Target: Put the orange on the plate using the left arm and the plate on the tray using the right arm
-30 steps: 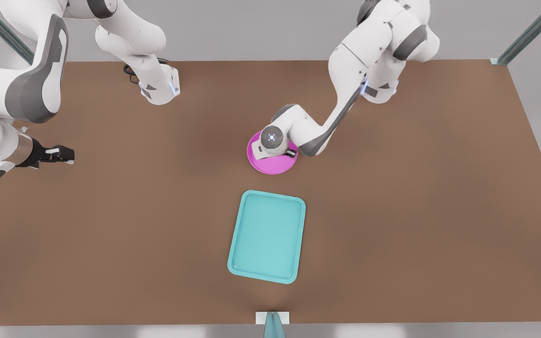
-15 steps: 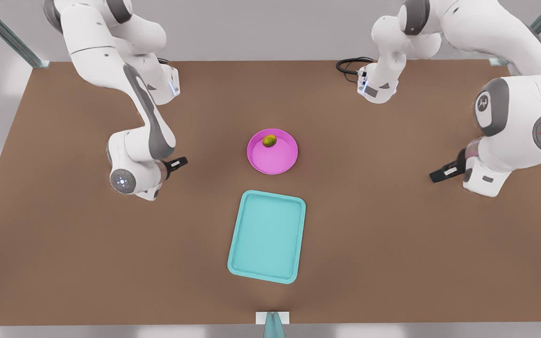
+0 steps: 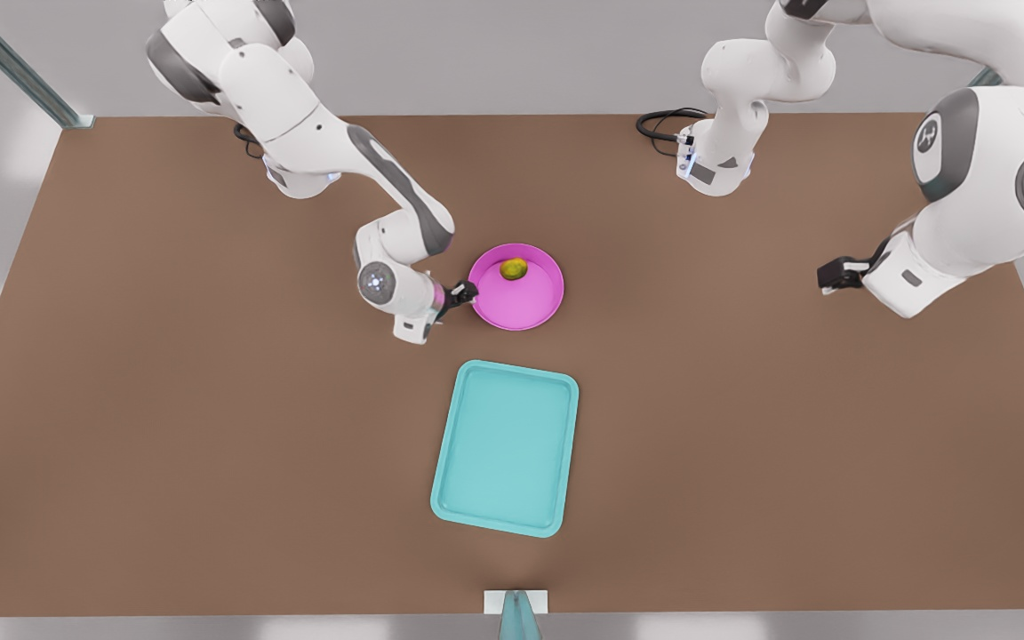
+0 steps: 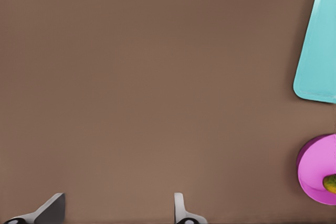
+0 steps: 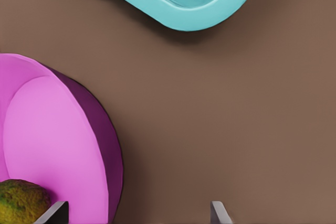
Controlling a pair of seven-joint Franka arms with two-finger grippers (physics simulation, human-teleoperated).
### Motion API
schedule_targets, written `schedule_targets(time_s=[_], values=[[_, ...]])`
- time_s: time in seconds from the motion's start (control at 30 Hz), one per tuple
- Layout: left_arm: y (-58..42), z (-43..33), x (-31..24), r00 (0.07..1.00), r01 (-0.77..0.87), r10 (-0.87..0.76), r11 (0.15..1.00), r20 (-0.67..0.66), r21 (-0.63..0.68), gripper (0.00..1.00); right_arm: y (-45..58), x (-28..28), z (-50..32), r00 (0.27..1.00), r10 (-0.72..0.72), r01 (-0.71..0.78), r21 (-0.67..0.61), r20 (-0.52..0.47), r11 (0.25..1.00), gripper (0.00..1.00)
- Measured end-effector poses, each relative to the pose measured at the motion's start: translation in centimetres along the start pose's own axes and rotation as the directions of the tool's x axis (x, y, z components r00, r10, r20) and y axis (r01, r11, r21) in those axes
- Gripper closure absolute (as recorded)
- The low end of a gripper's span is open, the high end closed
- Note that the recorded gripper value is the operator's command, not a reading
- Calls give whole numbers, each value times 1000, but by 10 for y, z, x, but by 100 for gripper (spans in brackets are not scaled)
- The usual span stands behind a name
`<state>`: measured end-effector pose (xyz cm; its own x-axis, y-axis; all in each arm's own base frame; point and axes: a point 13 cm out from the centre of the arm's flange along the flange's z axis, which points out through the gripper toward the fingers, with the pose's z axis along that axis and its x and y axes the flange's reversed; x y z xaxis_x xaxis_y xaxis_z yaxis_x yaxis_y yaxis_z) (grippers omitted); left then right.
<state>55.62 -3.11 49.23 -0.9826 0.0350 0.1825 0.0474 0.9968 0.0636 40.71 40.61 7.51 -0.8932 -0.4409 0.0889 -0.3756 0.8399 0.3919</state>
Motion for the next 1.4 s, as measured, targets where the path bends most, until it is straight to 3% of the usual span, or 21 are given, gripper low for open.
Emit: schedule_targets(time_s=[0.4,0.43,0.57,0.73,0.87,0.9,1.2,1.4], values=[[-3,-4,5,993,-122,122,992,0,31,0,28,1,35,1000,-3,3,-36,-3,999,0],[-5,-4,6,991,-131,131,991,-1,34,0,29,1,38,1000,-1,1,-39,-6,999,8],[-7,-4,8,987,-158,158,986,-6,45,0,27,2,46,1000,8,-8,-43,-16,999,21],[-9,-5,10,983,-184,184,982,-8,49,0,39,-2,39,1000,-6,5,-56,-5,998,65],[-9,-7,12,980,-198,199,979,-4,50,0,41,-1,40,1000,-8,7,-60,-9,998,68],[-9,-8,12,979,-202,202,978,-2,50,0,42,0,41,1000,-9,8,-61,-12,998,78],[-10,-9,15,975,-224,224,973,-5,50,0,58,-8,29,999,-31,32,-77,11,997,79],[-10,-9,16,972,-232,233,971,-11,52,0,64,-43,-19,995,-33,41,-94,90,995,79]])
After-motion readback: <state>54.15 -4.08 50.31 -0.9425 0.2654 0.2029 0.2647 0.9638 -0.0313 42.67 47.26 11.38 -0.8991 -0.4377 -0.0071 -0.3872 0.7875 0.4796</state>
